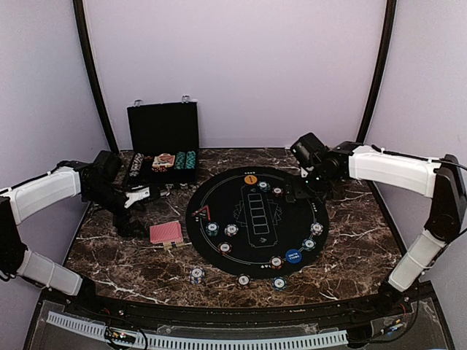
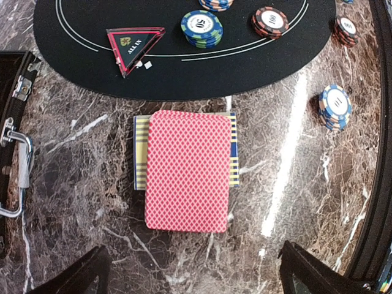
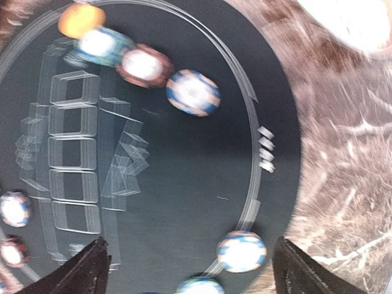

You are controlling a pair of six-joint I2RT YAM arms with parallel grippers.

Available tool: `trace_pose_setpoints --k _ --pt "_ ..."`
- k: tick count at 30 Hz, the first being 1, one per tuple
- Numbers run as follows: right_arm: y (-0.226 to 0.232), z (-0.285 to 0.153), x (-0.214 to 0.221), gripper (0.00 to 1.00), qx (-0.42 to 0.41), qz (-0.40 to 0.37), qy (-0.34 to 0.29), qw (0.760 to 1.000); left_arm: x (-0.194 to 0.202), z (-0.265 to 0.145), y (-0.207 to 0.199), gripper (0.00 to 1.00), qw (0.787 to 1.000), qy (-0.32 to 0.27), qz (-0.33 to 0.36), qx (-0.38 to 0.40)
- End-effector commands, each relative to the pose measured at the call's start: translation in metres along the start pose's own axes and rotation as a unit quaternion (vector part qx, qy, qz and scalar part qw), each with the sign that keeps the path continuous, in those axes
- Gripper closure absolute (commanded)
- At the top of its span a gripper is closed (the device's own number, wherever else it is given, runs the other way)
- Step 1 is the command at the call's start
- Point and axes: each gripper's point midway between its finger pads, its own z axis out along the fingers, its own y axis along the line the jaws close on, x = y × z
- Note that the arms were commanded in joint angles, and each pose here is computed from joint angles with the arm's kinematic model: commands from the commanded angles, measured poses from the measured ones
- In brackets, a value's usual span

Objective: Distribute texas hold em gaming equipment

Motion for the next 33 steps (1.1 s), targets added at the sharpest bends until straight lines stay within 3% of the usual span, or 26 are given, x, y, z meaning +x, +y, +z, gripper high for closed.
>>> trace_pose_setpoints --k 1,9,16,33 --pt "0.043 -0.028 -0.013 0.05 -0.025 -0.014 -0.027 0.999 0.008 0.017 0.001 0.01 0.998 0.027 0.048 0.001" --pt "0.124 -0.051 -0.015 0.01 -0.104 -0.038 -0.046 0.993 0.023 0.045 0.000 0.01 0.993 0.058 0.100 0.000" --pt "0.173 -0.060 -0.012 0.01 -0.150 -0.043 -0.054 0.986 0.021 0.058 0.009 0.01 0.993 0.066 0.098 -0.008" --pt "0.193 -0.056 0.005 0.01 -0.191 -0.029 -0.047 0.980 0.023 0.075 0.010 0.01 0.993 0.078 0.085 -0.004"
